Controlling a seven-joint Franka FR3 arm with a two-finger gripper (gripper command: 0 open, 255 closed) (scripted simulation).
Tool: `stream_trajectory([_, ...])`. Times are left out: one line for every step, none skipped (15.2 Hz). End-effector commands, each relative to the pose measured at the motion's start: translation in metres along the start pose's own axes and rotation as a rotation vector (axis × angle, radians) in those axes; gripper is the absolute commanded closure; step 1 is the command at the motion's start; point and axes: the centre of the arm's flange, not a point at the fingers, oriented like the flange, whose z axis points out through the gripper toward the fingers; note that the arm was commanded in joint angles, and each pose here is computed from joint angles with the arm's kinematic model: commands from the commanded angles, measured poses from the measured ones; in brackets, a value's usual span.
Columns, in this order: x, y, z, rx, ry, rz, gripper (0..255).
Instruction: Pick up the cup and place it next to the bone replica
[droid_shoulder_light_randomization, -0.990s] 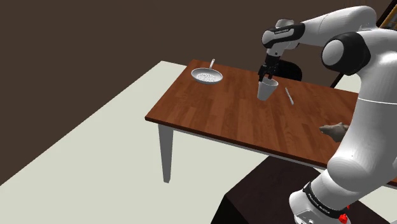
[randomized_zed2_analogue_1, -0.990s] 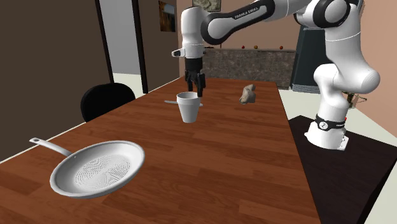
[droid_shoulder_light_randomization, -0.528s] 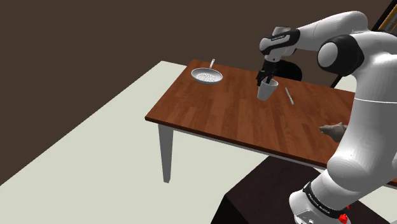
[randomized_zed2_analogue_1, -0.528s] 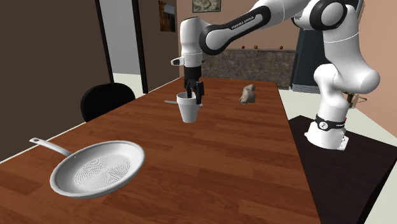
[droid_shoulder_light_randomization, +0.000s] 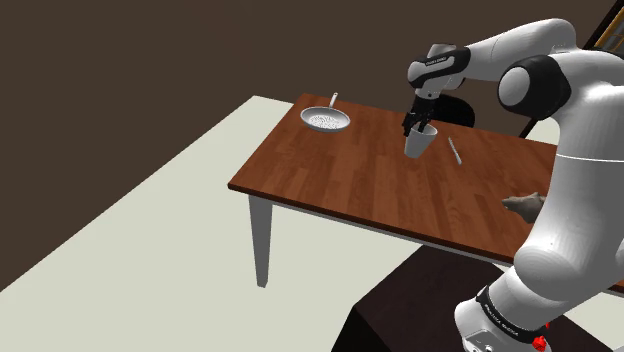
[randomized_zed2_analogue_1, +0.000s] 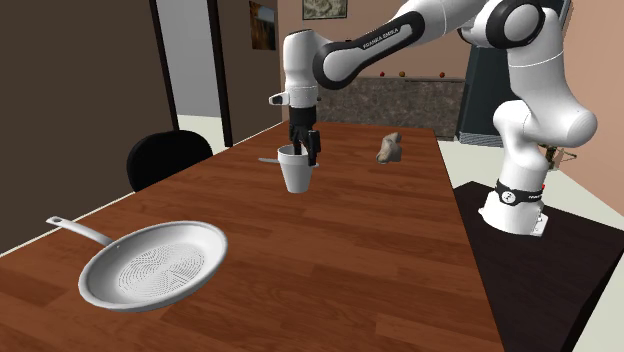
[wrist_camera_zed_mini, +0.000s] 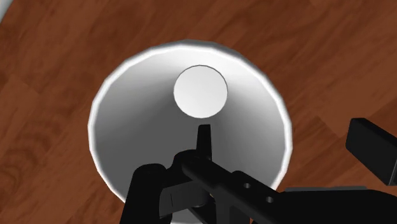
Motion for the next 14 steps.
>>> stream_trajectory([0.000,0.000,0.000,0.000,0.000,0.000,255])
stream_trajectory([0.000,0.000,0.000,0.000,0.000,0.000,255])
stream_trajectory([0.000,0.000,0.000,0.000,0.000,0.000,255])
stream_trajectory([0.000,0.000,0.000,0.000,0.000,0.000,255])
stream_trajectory([0.000,0.000,0.000,0.000,0.000,0.000,255])
stream_trajectory([0.000,0.000,0.000,0.000,0.000,0.000,255])
stream_trajectory([0.000,0.000,0.000,0.000,0.000,0.000,255])
stream_trajectory([0.000,0.000,0.000,0.000,0.000,0.000,255])
stream_trajectory([0.000,0.000,0.000,0.000,0.000,0.000,255])
stream_trajectory([0.000,0.000,0.000,0.000,0.000,0.000,255])
stream_trajectory([0.000,0.000,-0.005,0.000,0.000,0.000,255])
stream_trajectory([-0.001,0.000,-0.011,0.000,0.000,0.000,255])
stream_trajectory([-0.001,0.000,-0.016,0.000,0.000,0.000,255])
stream_trajectory([-0.001,0.000,-0.021,0.000,0.000,0.000,255])
